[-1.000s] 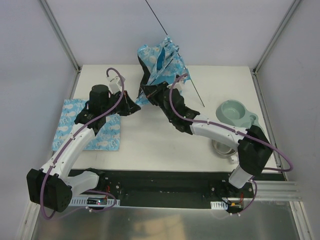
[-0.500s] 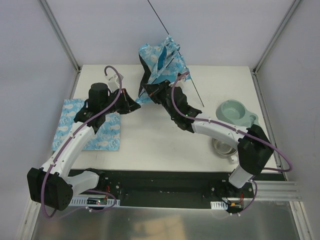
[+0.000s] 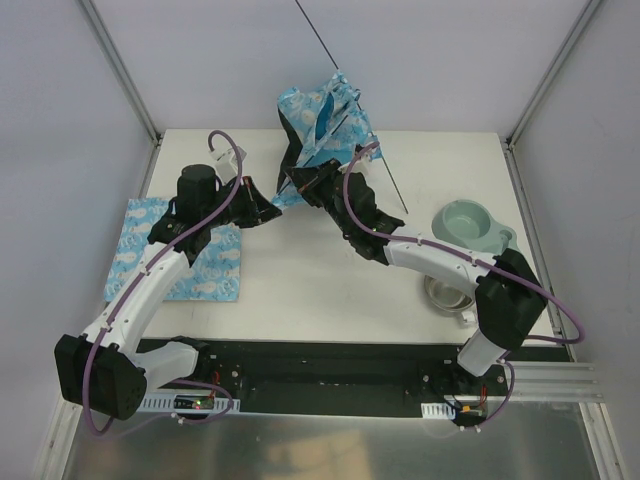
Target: Set up the pet tent
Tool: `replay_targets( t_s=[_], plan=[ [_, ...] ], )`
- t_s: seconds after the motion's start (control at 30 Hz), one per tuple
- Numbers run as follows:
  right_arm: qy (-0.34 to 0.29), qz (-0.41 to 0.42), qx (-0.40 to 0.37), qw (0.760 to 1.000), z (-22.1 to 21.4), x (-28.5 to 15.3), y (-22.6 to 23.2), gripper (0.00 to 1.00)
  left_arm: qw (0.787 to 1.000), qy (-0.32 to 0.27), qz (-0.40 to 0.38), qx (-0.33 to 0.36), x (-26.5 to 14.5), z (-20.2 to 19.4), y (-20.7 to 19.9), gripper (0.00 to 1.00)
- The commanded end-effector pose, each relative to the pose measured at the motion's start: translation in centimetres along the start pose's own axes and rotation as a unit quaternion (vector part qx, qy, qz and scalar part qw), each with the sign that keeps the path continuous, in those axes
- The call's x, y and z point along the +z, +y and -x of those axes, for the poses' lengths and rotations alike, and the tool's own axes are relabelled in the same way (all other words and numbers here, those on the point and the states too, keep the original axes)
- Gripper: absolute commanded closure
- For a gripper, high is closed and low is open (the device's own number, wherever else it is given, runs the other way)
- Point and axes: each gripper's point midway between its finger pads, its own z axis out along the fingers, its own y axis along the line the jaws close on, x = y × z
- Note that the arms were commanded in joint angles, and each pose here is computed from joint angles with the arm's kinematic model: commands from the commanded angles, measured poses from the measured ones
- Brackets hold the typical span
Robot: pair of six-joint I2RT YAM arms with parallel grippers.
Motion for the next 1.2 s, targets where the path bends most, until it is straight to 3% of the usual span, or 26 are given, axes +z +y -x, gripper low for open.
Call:
replay_targets(
  t_s=[0.0,0.7,1.17],
  plan=[
    [-0.135,-0.033,-0.02,0.99,7.9,1.7,-2.3,1.0,0.998,0.046,-0.006,-0.03,-1.2,-1.8,-0.7,1.0],
    [-0.135,-0.03,-0.035,0.99,7.9,1.7,-2.6,1.0,0.998,0.048,0.0,-0.038,-0.9,-1.6,-0.3,1.0],
    [-0.102,-0.028,-0.069,0.992,5.0,2.9,-3.0,1.0,0.998,0.051,-0.014,-0.031,-1.0,-1.4,-0.9,1.0]
  ],
)
